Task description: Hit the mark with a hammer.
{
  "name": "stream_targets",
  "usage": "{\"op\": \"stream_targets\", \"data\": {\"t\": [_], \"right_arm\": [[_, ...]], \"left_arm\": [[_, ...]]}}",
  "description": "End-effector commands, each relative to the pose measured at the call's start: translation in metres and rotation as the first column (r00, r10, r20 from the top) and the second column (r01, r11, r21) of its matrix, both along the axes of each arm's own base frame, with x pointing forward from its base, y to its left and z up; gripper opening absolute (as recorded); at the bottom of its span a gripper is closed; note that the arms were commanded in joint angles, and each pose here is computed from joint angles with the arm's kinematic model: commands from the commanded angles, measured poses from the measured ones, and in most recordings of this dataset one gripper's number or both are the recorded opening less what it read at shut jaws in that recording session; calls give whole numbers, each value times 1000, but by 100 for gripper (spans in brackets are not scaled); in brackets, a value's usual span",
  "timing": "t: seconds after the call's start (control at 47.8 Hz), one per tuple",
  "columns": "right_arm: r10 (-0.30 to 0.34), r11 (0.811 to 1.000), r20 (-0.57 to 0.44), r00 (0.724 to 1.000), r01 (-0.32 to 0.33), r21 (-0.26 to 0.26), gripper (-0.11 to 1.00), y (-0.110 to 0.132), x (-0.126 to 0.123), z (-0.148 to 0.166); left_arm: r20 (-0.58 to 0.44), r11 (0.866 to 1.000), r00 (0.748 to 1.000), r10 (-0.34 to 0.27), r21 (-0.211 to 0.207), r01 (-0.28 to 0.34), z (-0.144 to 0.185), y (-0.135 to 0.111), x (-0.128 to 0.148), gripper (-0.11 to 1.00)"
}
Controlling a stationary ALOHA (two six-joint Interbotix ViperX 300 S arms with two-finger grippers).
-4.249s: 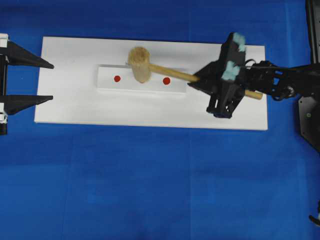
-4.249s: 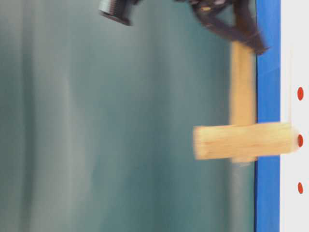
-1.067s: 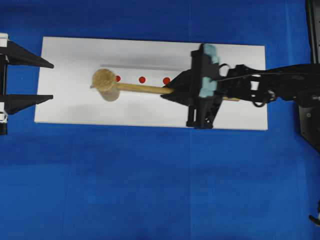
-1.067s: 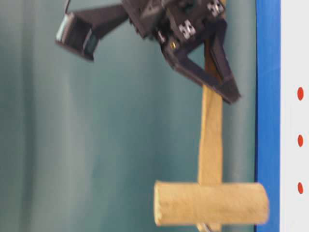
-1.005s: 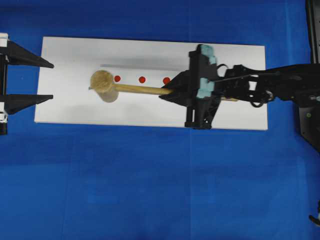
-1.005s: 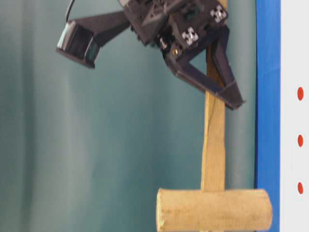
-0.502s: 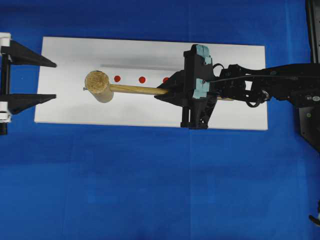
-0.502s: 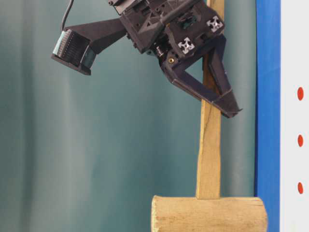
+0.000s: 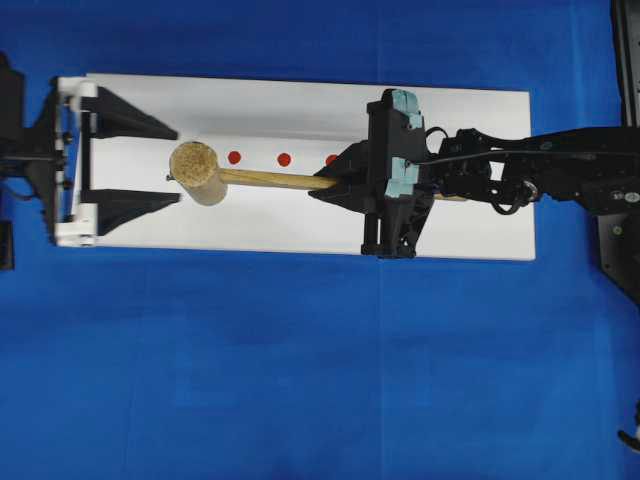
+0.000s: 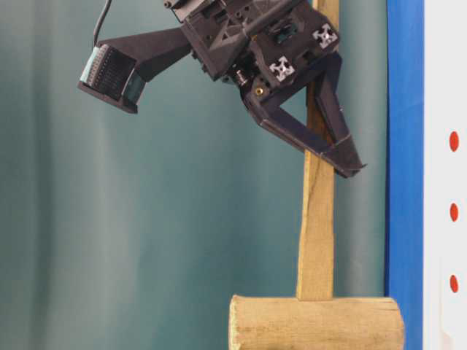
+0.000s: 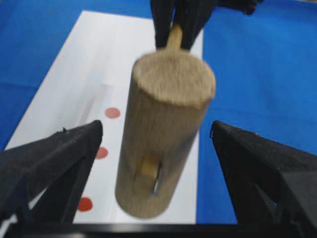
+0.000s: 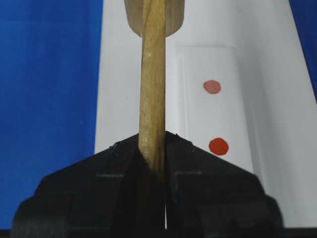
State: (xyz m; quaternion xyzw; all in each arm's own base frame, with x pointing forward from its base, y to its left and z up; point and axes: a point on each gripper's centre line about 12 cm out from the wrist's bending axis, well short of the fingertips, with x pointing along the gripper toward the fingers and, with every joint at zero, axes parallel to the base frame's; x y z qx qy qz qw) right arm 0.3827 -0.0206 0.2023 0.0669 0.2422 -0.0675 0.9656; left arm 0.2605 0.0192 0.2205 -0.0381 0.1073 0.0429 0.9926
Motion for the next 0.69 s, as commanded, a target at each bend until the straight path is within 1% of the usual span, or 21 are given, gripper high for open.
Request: {"op": "stream_targets", "data": {"t": [0.0,0.105,0.251,0.565,0.628,0.67], "right_arm": [[-1,1000,53,999,2,-8,2,-1,6,18],[-1,1000,50,999,2,-8,2,-1,5,17],[-1,1000,52,999,2,-10,2,-1,5,17],[-4,1000,55,999,5,-9,2,-1,4,18],[-3,1000,55,999,3,-9,2,-1,4,18],[-3,1000,55,999,3,-9,2,-1,4,18]], "left_arm": [[31,1000,1000,2,4,-2,9,2,15,94],[21,1000,1000,2,3,-2,9,3,25,94],[13,1000,1000,-1,16,1,9,3,34,94],[3,1000,1000,-3,21,3,8,3,38,93],[0,1000,1000,-5,25,5,8,3,38,92],[-2,1000,1000,-7,29,7,7,3,38,86]]}}
